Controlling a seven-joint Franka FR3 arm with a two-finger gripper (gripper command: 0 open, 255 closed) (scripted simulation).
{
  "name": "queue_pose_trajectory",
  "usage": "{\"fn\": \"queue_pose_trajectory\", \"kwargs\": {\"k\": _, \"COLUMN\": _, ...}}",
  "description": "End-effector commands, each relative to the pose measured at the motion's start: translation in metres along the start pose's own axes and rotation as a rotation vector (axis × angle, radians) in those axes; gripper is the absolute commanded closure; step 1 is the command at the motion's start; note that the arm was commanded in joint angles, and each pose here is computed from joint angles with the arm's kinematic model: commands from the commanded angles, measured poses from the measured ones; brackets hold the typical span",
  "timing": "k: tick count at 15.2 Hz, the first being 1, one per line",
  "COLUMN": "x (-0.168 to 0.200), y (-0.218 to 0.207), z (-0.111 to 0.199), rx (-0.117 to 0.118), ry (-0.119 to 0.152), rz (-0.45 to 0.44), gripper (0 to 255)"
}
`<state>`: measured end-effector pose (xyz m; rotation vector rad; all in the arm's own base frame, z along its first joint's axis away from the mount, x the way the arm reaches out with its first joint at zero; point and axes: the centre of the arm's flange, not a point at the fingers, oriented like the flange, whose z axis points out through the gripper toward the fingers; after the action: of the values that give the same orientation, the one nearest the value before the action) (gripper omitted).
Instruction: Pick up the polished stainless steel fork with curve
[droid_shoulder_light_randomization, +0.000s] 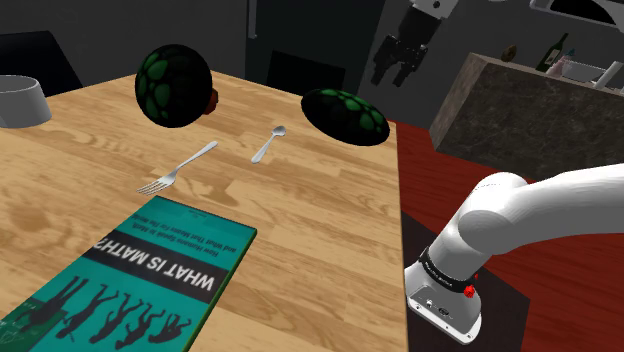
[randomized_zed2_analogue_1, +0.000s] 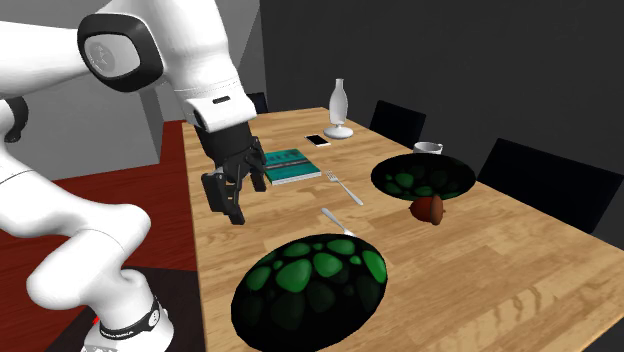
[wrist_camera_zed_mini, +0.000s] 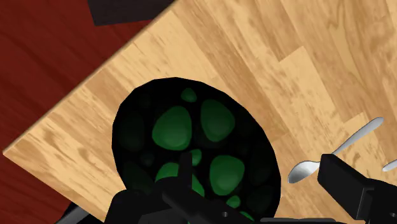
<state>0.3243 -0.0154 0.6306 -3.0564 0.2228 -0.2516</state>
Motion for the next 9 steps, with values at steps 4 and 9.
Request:
{"fn": "queue_pose_trajectory", "kwargs": {"k": 4, "x": -0.009, "y": -0.037, "z": 0.013, "rx": -0.010, "ry": -0.013, "rz": 0.066, "gripper": 0}}
{"fn": "queue_pose_trajectory", "kwargs": {"k": 9, "x": -0.018, "y": -0.100, "z": 0.035, "rx": -0.026, "ry": -0.035, "rz": 0.177, "gripper": 0}}
